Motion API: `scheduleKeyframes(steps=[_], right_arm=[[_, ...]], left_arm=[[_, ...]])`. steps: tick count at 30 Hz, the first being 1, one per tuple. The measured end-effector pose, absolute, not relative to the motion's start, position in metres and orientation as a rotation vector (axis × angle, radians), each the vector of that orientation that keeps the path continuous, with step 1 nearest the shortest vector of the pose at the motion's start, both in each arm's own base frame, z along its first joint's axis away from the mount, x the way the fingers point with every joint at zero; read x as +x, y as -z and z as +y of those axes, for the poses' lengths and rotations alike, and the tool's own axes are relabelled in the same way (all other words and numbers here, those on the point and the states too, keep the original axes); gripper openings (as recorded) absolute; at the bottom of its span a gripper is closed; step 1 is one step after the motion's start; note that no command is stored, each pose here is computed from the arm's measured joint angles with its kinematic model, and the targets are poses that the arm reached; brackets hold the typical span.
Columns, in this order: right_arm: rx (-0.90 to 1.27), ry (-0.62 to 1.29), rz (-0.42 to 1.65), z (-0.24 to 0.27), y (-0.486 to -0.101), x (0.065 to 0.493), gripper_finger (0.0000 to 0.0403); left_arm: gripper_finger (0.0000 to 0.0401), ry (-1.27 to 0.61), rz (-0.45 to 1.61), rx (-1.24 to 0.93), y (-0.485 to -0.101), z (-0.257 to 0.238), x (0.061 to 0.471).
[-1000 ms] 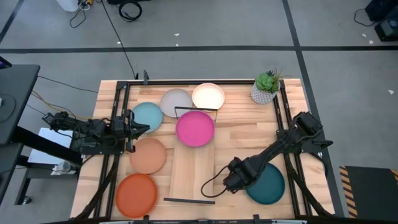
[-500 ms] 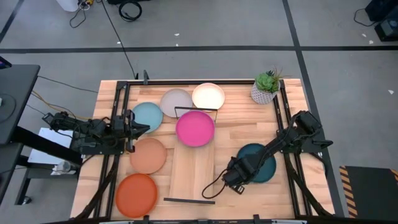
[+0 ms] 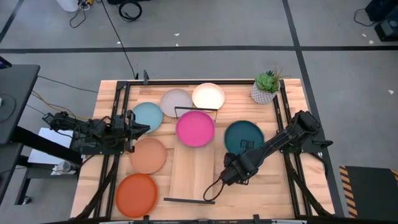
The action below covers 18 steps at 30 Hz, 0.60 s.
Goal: Place and stack plates onto a shelf
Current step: Stack the dark green plate on top of the the pink plate on the shelf
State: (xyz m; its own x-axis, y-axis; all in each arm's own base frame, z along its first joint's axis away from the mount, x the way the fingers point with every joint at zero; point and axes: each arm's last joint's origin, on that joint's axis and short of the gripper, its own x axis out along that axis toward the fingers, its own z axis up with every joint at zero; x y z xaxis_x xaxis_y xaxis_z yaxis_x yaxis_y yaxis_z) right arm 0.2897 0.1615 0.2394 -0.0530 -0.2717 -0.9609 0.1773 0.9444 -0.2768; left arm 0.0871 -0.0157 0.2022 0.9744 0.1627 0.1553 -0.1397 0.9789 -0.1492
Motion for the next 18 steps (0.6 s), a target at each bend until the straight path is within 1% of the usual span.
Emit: scheduleKeyframes(steps=[3, 7, 18], right_arm=[[-0.180, 0.306, 1.499, 0.161, -0.252, 0.298, 0.0013], [-0.262, 0.202, 1.380, 0.154, -0.256, 0.317, 0.0013], [-0.403, -0.023, 1.211, 0.101, -0.258, 0.367, 0.0013]], left_arm=[[0.0039, -0.147, -0.173, -0.204, -0.202, -0.016, 0.087], [0.0039, -0.144, -0.176, -0.248, -0.202, -0.016, 0.087], [0.0039, -0.141, -0.146, -0.314, -0.199, -0.016, 0.088]])
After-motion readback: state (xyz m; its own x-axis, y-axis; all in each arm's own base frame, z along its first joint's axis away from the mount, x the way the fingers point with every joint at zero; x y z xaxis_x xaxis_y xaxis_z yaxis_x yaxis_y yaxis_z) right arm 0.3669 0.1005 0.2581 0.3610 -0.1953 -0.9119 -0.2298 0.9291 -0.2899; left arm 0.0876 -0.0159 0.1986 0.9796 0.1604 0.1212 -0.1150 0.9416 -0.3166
